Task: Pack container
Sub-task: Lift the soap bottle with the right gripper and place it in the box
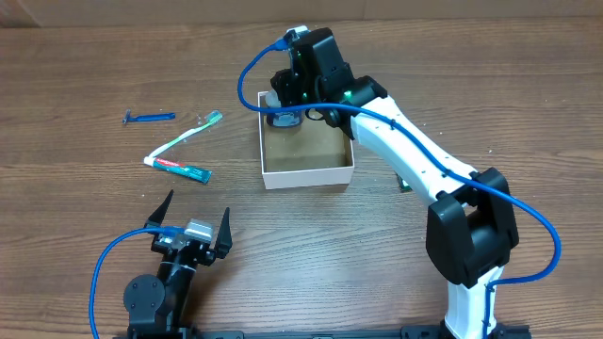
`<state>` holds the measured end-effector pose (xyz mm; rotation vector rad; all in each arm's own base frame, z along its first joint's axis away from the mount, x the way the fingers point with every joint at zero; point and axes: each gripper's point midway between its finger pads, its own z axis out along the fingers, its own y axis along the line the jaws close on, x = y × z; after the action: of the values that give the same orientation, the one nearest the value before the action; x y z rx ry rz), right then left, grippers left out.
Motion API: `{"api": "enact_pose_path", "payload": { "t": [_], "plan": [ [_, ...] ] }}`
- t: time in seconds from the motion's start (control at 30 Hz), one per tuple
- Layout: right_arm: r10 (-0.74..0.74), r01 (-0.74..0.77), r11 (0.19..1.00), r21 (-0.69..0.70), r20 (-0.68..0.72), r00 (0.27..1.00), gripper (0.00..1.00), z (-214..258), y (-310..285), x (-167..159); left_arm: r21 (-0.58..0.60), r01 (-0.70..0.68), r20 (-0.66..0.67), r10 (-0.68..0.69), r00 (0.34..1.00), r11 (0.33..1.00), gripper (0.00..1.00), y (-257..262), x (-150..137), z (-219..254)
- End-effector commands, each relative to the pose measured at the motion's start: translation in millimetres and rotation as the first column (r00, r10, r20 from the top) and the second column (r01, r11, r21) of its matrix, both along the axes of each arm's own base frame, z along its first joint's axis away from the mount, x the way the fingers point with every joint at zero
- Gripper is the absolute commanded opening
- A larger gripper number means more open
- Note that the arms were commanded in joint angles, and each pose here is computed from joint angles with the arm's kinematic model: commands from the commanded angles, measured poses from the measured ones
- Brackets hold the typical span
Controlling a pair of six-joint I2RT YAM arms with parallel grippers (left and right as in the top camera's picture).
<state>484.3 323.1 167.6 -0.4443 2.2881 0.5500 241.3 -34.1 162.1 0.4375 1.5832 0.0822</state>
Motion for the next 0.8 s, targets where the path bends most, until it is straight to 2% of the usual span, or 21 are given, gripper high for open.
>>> {"api": "enact_pose_path", "payload": {
  "t": [0.0,0.57,0.63,0.77],
  "plan": [
    [-0.002,0.000,1.000,0.031,0.052,0.999,0.13,14.4,9.0,8.5,-0.009,-0.009,-0.001,0.009,1.000,1.000,1.00,2.0,0.2,-0.9],
    [0.004,-0.005,1.000,0.031,0.052,0.999,0.15,6.8,13.7,10.6,-0.009,-0.009,-0.001,0.009,1.000,1.000,1.00,2.0,0.2,-0.9],
    [0.010,-0.011,0.999,0.031,0.053,0.999,0.24,6.9,16.8,8.6,-0.009,-0.009,-0.001,0.009,1.000,1.000,1.00,2.0,0.2,-0.9],
    [0.021,-0.023,0.999,0.033,0.056,0.998,0.34,7.7,22.6,5.3,-0.008,-0.009,-0.001,0.009,1.000,1.000,1.00,2.0,0.2,-0.9]
  ]
}}
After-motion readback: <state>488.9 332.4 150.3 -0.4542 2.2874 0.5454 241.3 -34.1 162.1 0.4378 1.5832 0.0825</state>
